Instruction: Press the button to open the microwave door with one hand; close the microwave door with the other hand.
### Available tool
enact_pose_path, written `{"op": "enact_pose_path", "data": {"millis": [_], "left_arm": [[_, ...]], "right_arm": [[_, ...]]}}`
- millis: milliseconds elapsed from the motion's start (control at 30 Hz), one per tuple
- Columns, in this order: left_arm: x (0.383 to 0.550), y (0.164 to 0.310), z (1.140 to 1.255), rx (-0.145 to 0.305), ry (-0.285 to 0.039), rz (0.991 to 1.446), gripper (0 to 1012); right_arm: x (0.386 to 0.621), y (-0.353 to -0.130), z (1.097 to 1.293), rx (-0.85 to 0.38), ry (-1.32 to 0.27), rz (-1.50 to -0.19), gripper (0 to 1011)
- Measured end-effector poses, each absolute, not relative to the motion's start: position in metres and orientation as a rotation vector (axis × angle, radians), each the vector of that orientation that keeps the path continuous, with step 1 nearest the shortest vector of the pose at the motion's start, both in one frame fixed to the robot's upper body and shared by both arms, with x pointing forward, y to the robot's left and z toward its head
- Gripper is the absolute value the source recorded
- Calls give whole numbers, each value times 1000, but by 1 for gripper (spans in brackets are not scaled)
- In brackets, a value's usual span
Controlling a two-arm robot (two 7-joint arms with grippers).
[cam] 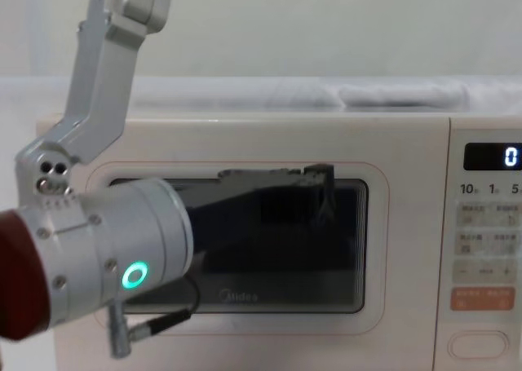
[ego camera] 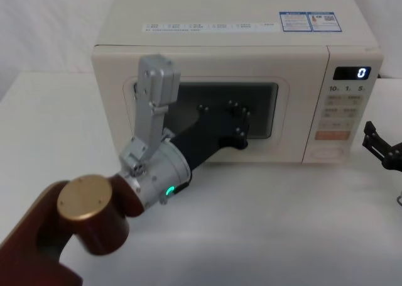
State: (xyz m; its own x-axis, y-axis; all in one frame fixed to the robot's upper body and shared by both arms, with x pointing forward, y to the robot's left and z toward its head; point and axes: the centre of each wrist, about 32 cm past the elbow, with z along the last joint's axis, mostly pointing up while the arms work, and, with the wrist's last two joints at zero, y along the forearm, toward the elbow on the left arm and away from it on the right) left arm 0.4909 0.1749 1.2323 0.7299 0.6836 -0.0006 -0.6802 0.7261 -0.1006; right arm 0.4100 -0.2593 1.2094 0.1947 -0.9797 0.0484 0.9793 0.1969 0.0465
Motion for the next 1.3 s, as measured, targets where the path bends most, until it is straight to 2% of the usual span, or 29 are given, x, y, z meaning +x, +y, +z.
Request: {"op": "enact_pose_path", "data": {"millis": [267,333,433,567,600,867,1100,1200,1233,1300], "left_arm": [[461,183,1226,-110,-36,837,0],[450,190,1223,-127,-33,885,0],[442,195,1221,-138,-32,918,0],[428,207,1214,-134,-32,975,0],[424,213,1211,-127,-36,1001,0],[403,242,1198,-99,-61,1126,0],[388,258,1188,-103,-77,1227,0],[385,261,1182,-109,-76,1267,0],[385,261,1182,-109,-76,1267,0],[384,266,1175,-106,-68,1307,0]], "right_arm": [[410,-259,1209,6,-73,-1373,1002],[410,-259,1209,6,-73,-1373,1002],[410,-259,1209,6,-73,-1373,1002],[410,-259,1209,6,-73,-1373,1002],[410,-259,1209,6,-72,-1373,1002],[410,-259,1209,6,-73,-1373,1002],[410,-259,1209,6,-72,-1373,1002],[410,-259,1209,6,-73,-1373,1002],[410,-259,1209,6,-73,-1373,1002],[410,-259,1209,6,-73,-1373,1002]]}}
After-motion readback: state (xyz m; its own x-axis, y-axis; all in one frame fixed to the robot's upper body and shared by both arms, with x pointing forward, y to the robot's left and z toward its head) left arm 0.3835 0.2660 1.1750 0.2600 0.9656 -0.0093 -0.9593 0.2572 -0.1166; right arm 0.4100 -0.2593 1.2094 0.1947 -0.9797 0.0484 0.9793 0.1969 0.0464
